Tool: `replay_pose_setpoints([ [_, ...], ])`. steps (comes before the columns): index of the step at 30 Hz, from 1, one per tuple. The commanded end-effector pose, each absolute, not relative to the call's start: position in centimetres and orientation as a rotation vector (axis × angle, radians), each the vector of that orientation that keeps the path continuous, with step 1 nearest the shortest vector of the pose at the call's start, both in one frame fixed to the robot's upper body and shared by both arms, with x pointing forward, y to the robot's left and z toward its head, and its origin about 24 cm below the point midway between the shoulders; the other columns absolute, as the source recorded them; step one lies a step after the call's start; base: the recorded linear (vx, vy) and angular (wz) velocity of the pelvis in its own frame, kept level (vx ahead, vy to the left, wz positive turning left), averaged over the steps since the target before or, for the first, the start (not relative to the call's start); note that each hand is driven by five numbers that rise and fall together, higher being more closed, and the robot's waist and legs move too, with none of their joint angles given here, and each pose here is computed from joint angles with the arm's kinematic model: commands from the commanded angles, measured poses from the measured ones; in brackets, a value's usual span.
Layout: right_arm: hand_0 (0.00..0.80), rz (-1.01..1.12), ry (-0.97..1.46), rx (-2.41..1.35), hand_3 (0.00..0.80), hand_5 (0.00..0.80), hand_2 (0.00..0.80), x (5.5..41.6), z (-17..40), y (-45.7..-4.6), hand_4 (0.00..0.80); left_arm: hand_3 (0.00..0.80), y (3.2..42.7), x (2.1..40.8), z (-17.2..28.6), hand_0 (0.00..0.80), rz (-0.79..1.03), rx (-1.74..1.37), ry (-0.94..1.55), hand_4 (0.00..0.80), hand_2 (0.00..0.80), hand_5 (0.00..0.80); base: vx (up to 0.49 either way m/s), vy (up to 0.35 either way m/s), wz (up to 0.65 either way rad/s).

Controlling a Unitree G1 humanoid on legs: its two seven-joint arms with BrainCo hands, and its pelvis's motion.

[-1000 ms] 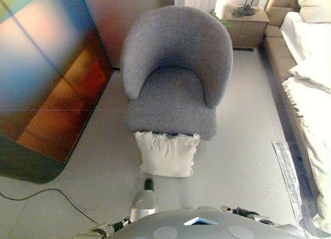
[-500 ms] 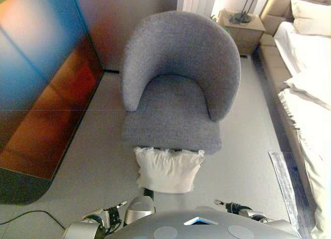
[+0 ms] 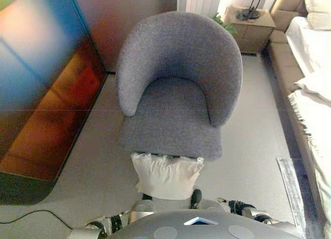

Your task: Pick up the cushion and take it to the sofa

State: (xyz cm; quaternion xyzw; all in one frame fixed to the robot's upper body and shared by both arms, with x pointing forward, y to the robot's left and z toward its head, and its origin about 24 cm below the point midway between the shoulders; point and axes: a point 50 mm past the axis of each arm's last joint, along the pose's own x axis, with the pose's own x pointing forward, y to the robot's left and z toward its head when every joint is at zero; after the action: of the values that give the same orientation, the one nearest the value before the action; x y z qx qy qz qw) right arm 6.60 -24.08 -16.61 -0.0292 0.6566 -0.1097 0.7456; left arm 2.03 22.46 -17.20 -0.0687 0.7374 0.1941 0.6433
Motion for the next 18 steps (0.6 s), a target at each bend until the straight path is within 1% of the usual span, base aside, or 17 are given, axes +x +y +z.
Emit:
replay_pose_setpoints([
  [1, 0.0, -0.218, 1.391, -0.069, 0.0, 0.0, 0.0, 8.3, -16.4, -24.0, 0.0, 0.0, 23.5, 4.4, -16.9, 0.0, 0.442, -0.048, 1.616, 0.0, 0.0, 0.0, -0.03, -0.067, 0.07],
  [4, 0.0, -0.209, 1.303, -0.099, 0.0, 0.0, 0.0, 10.9, -15.7, -24.0, 0.0, 0.0, 23.1, 6.9, -16.8, 0.0, 0.463, -0.064, 1.495, 0.0, 0.0, 0.0, -0.094, -0.049, 0.05],
  [5, 0.0, -0.209, 1.294, -0.102, 0.0, 0.0, 0.0, 11.1, -15.7, -24.0, 0.0, 0.0, 23.1, 7.1, -16.7, 0.0, 0.466, -0.067, 1.482, 0.0, 0.0, 0.0, -0.152, -0.01, 0.03],
  [8, 0.0, -0.209, 1.157, -0.126, 0.0, 0.0, 0.0, 14.6, -14.5, -24.2, 0.0, 0.0, 23.0, 10.9, -16.0, 0.0, 0.493, -0.111, 1.295, 0.0, 0.0, 0.0, -0.203, 0.006, 0.03],
  [11, 0.0, -0.231, 1.1, -0.14, 0.0, 0.0, 0.0, 16.0, -13.8, -24.4, 0.0, 0.0, 23.1, 13.4, -15.2, 0.0, 0.502, -0.131, 1.159, 0.0, 0.0, 0.0, -0.097, 0.041, 0.09],
  [12, 0.0, -0.238, 1.068, -0.161, 0.0, 0.0, 0.0, 16.6, -13.4, -25.2, 0.0, 0.0, 24.0, 14.3, -14.7, 0.0, 0.482, -0.146, 1.102, 0.0, 0.0, 0.0, -0.011, 0.114, 0.13],
  [13, 0.0, -0.242, 1.009, -0.178, 0.0, 0.0, 0.0, 17.6, -12.7, -25.7, 0.0, 0.0, 24.1, 15.4, -14.2, 0.0, 0.447, -0.14, 1.04, 0.0, 0.0, 0.0, -0.024, 0.113, 0.13],
  [16, 0.0, -0.243, 0.866, -0.156, 0.0, 0.0, 0.0, 20.8, -11.3, -24.5, 0.0, 0.0, 22.6, 18.3, -13.1, 0.0, 0.42, -0.122, 0.92, 0.0, 0.0, 0.0, -0.137, 0.005, 0.14],
  [18, 0.0, -0.251, 0.785, -0.14, 0.0, 0.0, 0.0, 22.5, -10.3, -23.7, 0.0, 0.0, 22.0, 19.6, -12.5, 0.0, 0.414, -0.125, 0.888, 0.0, 0.0, 0.0, -0.111, 0.005, 0.11],
])
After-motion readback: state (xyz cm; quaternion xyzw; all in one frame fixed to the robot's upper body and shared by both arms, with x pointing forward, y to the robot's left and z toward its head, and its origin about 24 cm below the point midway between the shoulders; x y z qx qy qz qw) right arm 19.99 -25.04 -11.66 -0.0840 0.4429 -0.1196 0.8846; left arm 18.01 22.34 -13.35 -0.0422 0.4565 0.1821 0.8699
